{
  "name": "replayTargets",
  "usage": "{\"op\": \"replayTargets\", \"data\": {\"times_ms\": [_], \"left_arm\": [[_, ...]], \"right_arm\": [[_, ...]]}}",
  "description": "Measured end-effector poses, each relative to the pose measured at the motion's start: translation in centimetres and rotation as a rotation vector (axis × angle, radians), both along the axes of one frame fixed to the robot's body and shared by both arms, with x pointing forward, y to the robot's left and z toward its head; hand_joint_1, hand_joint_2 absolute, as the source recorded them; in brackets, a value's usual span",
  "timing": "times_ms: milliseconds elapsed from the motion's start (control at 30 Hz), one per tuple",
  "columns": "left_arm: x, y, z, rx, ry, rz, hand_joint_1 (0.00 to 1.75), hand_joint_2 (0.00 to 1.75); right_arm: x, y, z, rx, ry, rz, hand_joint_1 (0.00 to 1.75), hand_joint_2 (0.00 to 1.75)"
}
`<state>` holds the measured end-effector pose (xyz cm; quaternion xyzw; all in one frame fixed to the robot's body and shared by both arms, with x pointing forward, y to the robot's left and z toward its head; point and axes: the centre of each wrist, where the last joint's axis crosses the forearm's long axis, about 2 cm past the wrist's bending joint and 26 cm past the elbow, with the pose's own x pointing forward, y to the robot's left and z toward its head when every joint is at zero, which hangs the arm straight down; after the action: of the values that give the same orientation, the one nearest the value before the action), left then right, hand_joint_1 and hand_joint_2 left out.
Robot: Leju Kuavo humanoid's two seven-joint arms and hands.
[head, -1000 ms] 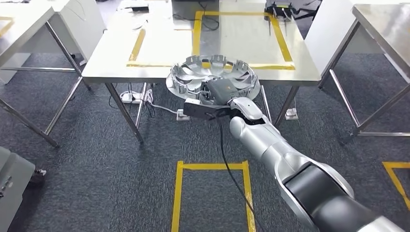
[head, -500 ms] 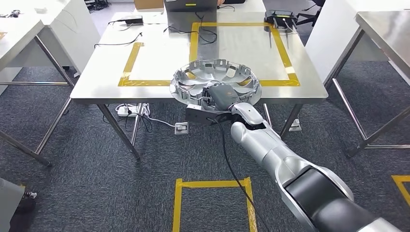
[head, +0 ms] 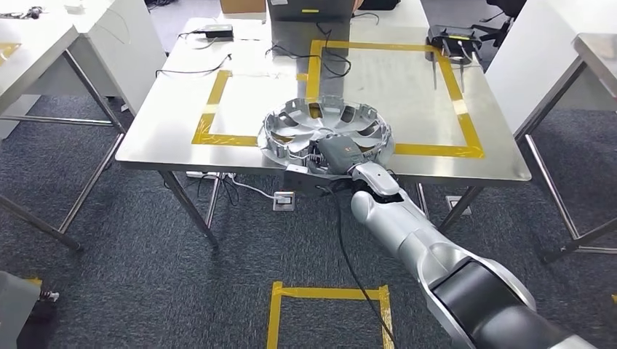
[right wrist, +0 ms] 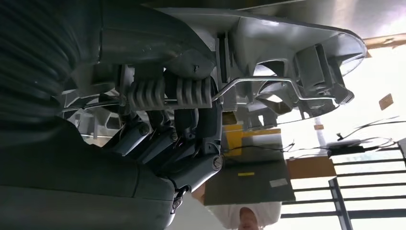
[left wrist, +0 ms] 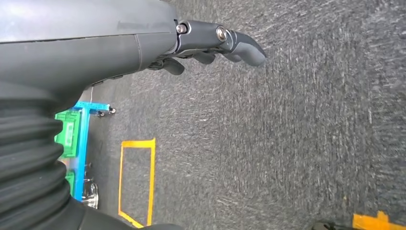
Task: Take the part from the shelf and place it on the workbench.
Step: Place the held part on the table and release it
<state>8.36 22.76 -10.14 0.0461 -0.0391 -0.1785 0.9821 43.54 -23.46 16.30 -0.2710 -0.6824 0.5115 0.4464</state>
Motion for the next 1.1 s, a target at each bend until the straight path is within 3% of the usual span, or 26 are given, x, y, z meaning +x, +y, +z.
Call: {"op": "replayTargets", "data": {"times_ms": [167, 1100], "left_arm": [[0.3, 0.0, 0.1, -0.015, -0.016, -0.009, 0.0, 1.75], [0.7, -0.2, 0.2, -0.019, -0.037, -0.028, 0.0, 1.75]], "right_arm": [[0.7, 0.1, 1.3, 0.002, -0.032, 0.002, 1.73, 1.75], [0.8, 0.1, 1.8, 0.016, -0.076, -0.017, 1.73, 1.75]]}}
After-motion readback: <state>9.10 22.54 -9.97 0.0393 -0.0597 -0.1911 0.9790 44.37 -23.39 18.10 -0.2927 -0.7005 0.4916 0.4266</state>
